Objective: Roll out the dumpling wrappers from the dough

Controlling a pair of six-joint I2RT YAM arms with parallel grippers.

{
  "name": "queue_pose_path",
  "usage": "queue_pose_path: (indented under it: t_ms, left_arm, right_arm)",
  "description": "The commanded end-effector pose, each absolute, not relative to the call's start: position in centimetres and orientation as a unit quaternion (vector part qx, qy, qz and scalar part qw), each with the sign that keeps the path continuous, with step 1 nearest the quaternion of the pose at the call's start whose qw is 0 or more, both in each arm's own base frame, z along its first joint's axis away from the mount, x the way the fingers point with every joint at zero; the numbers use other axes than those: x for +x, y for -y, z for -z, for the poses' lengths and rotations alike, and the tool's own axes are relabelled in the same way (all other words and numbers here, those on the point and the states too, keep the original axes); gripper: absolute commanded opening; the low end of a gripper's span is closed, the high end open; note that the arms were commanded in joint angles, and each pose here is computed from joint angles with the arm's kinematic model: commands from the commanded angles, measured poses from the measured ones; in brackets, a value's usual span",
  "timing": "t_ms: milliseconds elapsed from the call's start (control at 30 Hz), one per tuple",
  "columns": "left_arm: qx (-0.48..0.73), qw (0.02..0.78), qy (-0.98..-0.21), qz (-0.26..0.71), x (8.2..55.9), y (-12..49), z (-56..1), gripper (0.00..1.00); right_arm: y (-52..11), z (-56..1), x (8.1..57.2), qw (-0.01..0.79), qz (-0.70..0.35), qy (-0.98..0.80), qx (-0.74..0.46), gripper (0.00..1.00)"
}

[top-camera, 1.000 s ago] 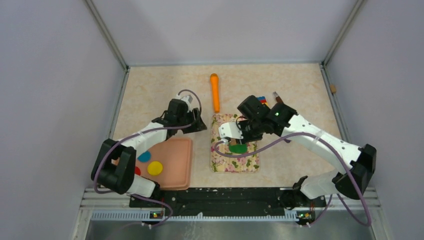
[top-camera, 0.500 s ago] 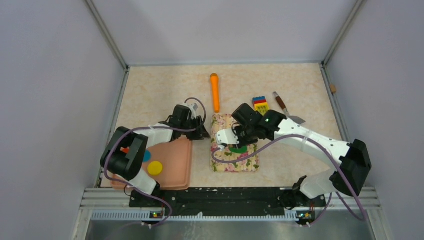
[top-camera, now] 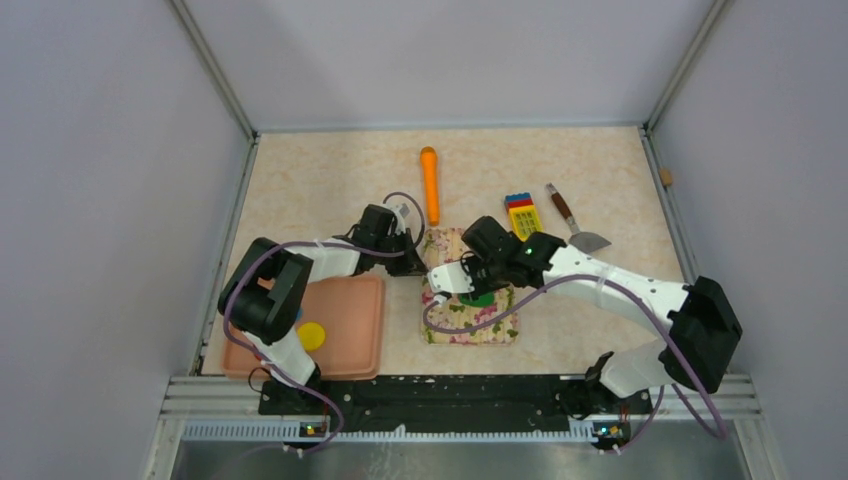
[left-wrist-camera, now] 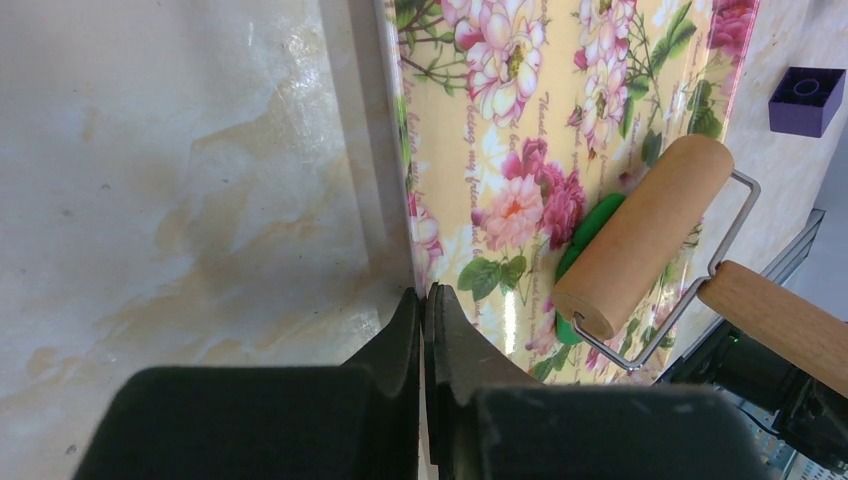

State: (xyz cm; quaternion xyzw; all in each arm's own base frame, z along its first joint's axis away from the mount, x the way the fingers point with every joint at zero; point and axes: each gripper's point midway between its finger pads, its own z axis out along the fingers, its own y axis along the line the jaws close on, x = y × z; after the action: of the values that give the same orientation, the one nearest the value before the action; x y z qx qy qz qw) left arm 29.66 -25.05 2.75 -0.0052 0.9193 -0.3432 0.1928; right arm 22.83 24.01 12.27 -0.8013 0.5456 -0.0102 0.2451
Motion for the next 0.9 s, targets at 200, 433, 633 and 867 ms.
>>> queue_pose_path:
  t_ms: [200, 433, 633, 867]
  left_arm:
    - [-0.01, 0.219, -0.921, 0.321, 30.7, 24.4, -2.6, 0.0]
    - [-0.001, 0.234, -0.916, 0.327, 30.7, 24.4, -3.3, 0.0]
    - [0.0, 0.239, -0.916, 0.323, 30.5, 24.1, -3.3, 0.0]
    - [0.002, 0.241, -0.916, 0.321, 30.5, 24.0, -3.4, 0.0]
  right_arm:
    - [-21.7, -6.3, 21.0, 0.181, -0.01, -0.549, -0.816, 0.0]
    - [-25.7, -18.1, 27.3, 0.32, 0.053, -0.556, -0.765, 0.0]
    - [-26.8, -22.4, 25.5, 0.35, 0.024, -0.567, -0.746, 0.0]
    - [-25.0, -17.8, 22.0, 0.284, -0.019, -0.566, -0.774, 0.0]
